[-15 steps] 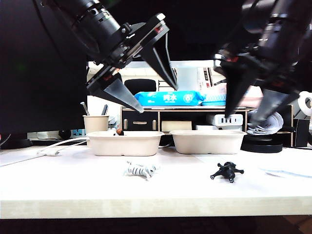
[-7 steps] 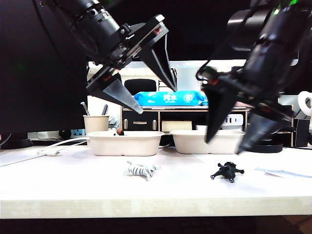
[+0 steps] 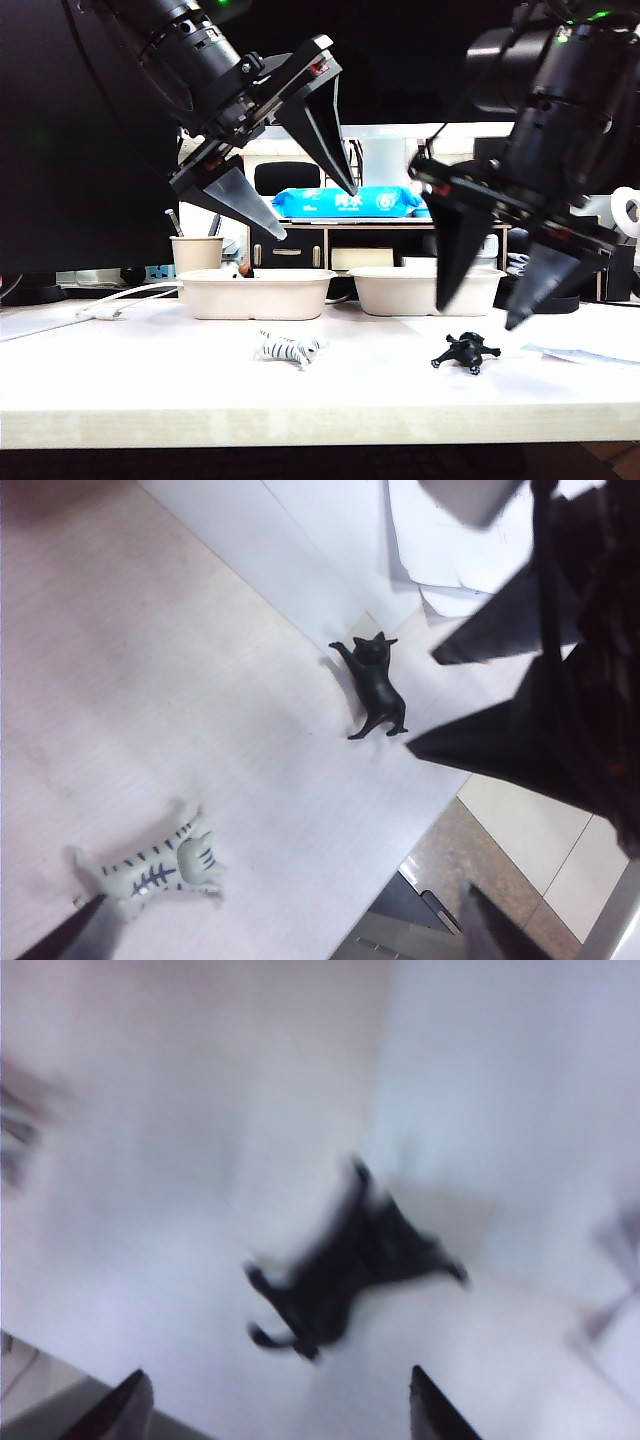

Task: Put the dolls with similar sizes into the same paper box, while dolls with different sizes go into separate paper boxes.

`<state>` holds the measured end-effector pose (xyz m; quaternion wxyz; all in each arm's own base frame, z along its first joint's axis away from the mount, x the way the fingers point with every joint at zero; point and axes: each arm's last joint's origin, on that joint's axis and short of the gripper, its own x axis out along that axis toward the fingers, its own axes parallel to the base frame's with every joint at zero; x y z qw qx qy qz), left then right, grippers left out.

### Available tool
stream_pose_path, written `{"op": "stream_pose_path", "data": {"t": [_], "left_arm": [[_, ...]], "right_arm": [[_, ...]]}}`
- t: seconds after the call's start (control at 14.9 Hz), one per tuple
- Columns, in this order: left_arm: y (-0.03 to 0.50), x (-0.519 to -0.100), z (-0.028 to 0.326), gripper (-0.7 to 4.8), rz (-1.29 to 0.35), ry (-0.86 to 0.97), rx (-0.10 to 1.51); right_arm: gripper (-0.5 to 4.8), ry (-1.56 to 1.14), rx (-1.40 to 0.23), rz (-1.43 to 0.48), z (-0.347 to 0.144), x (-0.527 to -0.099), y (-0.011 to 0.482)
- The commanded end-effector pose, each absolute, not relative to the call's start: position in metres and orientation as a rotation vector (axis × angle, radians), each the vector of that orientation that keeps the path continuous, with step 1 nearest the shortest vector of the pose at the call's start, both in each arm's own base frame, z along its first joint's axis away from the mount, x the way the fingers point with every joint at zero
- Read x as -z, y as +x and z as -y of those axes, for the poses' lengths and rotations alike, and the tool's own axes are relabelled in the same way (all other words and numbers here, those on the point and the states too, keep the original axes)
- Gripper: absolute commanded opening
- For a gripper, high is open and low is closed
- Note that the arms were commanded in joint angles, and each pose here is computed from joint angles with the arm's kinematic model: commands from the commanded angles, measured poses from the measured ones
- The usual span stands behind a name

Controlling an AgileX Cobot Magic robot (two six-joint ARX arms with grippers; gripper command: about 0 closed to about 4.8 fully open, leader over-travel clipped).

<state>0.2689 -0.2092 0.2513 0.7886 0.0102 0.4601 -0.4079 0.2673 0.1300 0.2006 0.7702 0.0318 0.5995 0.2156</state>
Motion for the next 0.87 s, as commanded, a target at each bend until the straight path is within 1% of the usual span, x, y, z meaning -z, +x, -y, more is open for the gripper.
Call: {"op": "stream_pose_path", "data": {"t": [0.07, 0.34, 0.4, 0.6, 0.74, 0.81, 0.87], "left_arm": [[0.269, -0.253, 0.209, 4.79, -0.98, 0.026, 0.888], [0.269, -0.253, 0.209, 4.79, -0.98, 0.025, 0.887], [0.268, -0.253, 0.209, 4.79, -0.983, 0.026, 0.887], [0.268, -0.252, 0.208, 4.79, -0.998, 0.032, 0.883], [0.268, -0.252, 0.208, 4.79, -0.997, 0.032, 0.882], [0.268, -0.252, 0.208, 4.79, -0.996, 0.034, 0.882], [0.268, -0.252, 0.208, 4.79, -0.995, 0.035, 0.883]], "right_arm": [[3.29, 0.153, -0.445, -1.28, -0.129, -0.18, 0.262], [3.28, 0.265, -0.459, -1.197, -0.135, -0.172, 0.272], [3.28, 0.276, -0.456, -1.201, -0.136, -0.168, 0.275], [3.23, 0.263, -0.441, -1.289, -0.139, -0.14, 0.28], [3.14, 0.242, -0.449, -1.314, -0.139, -0.133, 0.28], [3.04, 0.201, -0.471, -1.317, -0.138, -0.133, 0.279], [3.05, 0.154, -0.484, -1.321, -0.138, -0.132, 0.277]]}}
